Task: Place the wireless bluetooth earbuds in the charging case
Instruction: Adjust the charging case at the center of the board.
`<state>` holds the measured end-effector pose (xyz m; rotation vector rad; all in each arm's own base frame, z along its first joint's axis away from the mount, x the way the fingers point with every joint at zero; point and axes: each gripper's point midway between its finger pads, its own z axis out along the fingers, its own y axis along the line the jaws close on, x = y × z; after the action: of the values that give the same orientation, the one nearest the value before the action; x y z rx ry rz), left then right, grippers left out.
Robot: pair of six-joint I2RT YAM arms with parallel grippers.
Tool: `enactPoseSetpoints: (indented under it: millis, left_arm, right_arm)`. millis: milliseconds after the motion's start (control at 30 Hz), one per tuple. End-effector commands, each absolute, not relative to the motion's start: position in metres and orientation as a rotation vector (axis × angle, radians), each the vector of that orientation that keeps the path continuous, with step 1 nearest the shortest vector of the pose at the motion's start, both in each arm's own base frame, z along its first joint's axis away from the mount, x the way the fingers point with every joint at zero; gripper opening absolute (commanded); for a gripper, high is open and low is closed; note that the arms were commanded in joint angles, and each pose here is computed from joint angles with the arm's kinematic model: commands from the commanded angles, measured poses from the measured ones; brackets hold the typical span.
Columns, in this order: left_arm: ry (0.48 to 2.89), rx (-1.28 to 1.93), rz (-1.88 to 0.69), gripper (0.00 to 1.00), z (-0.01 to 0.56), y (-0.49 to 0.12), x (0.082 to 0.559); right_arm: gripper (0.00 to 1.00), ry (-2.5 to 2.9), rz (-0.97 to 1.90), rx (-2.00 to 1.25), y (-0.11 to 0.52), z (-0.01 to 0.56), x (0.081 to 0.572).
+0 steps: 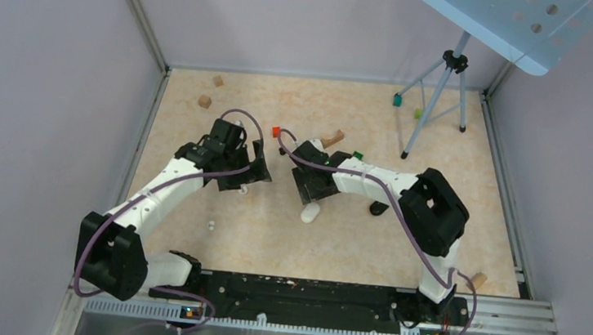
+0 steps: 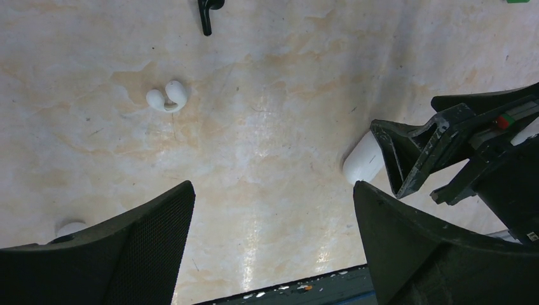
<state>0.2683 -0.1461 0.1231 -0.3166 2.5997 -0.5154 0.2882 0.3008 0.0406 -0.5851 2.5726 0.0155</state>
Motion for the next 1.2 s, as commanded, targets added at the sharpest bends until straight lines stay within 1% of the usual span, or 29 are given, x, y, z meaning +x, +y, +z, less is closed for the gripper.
enactPoseSetpoints:
  millis: [0, 100, 267, 367, 467, 567, 633, 733, 867, 1000, 1167]
  left_arm:
    - [2.576, -0.316, -0.526, 0.99, 0.131, -0.145, 0.270]
    - [2.579, -0.312, -0.535, 0.99, 0.131, -0.147, 0.269]
    - [2.587, -0.308, -0.534, 0.99, 0.127, -0.148, 0.271]
    - [2.588, -0.304, -0.528, 0.99, 0.127, -0.148, 0.273]
    - [2.589, -0.312, -0.515, 0.99, 0.127, -0.146, 0.274]
    - [2.588, -0.313, -0.534, 0.99, 0.130, -0.147, 0.276]
    - [2.584, -0.319, -0.551, 0.99, 0.133, -0.146, 0.277]
    - [2.570, -0.344, -0.596, 0.99, 0.139, -0.142, 0.281]
    - [2.557, -0.368, -0.606, 0.99, 0.142, -0.135, 0.283]
    - [2.556, -0.383, -0.615, 0.99, 0.141, -0.134, 0.282]
    - [2.560, -0.295, -0.696, 0.99, 0.145, -0.144, 0.280]
  right_arm:
    - [0.71, 2.578, -0.069, -0.512, 0.272, 0.047, 0.280]
    - [0.71, 2.616, -0.034, -0.479, 0.258, 0.044, 0.258]
    - [0.71, 2.671, 0.075, -0.447, 0.251, 0.042, 0.219]
    - [0.71, 2.632, 0.096, -0.402, 0.247, 0.056, 0.218]
    - [0.72, 2.529, 0.166, -0.429, 0.258, 0.077, 0.221]
    - [0.76, 2.419, 0.289, -0.587, 0.285, 0.091, 0.217]
    - [0.80, 2.326, 0.352, -0.732, 0.303, 0.096, 0.213]
    - [0.86, 2.279, 0.351, -0.882, 0.312, 0.090, 0.211]
    - [0.88, 2.266, 0.295, -1.044, 0.314, 0.075, 0.212]
    - [0.86, 2.277, 0.298, -1.163, 0.319, 0.058, 0.207]
    - [0.71, 2.304, 0.299, -1.188, 0.319, 0.042, 0.204]
